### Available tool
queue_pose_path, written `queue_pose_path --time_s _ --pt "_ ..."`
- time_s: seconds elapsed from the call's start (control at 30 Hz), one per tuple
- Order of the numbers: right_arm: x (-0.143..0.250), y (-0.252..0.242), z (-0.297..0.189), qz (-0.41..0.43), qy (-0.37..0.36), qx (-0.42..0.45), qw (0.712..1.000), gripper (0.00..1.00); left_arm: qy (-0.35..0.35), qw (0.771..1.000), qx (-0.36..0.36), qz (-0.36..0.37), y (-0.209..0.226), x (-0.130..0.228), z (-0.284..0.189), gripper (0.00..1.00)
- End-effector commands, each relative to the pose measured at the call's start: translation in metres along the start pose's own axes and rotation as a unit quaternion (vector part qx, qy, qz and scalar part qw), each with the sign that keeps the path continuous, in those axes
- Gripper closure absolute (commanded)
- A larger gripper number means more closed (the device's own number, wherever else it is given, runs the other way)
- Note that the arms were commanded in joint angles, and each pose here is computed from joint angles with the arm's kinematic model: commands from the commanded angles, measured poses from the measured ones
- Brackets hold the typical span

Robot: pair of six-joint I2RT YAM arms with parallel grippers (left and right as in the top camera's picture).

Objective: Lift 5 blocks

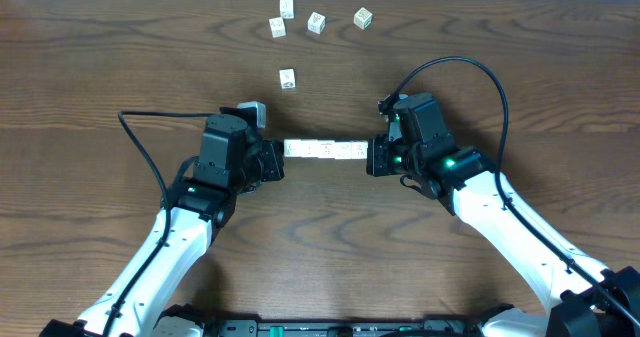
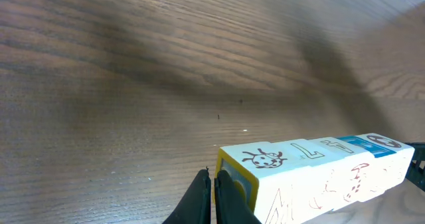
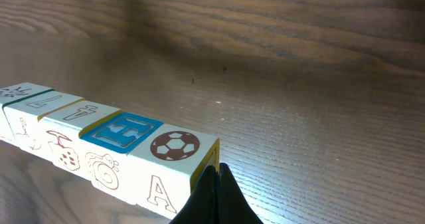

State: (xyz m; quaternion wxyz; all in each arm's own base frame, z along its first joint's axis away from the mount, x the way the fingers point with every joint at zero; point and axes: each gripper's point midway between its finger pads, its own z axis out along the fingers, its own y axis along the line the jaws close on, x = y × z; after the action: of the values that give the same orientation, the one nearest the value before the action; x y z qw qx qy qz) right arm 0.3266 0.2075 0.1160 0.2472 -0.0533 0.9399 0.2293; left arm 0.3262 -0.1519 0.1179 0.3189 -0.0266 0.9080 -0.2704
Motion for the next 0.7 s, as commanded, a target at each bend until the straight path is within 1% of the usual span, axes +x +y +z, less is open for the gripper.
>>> queue_pose_path --time_s 0.0,0.2,0.67 --pt "0.004 0.0775 -0.0184 -0.04 0.031 -0.163 0.985 0.99 0.04 0.988 0.148 0.029 -0.0719 0.0062 -0.013 0.93" --pt "-0.0015 0.0811 -0.0265 -0.045 0.018 -0.166 0.985 0.99 0.04 0.988 0.148 0.029 -0.0718 0.0063 -0.0129 0.93" --pt "0.0007 0.0772 -0.0255 -0.044 0.022 -0.157 0.986 0.99 0.04 0.988 0.148 0.029 -0.0718 0.0063 -0.0129 0.93"
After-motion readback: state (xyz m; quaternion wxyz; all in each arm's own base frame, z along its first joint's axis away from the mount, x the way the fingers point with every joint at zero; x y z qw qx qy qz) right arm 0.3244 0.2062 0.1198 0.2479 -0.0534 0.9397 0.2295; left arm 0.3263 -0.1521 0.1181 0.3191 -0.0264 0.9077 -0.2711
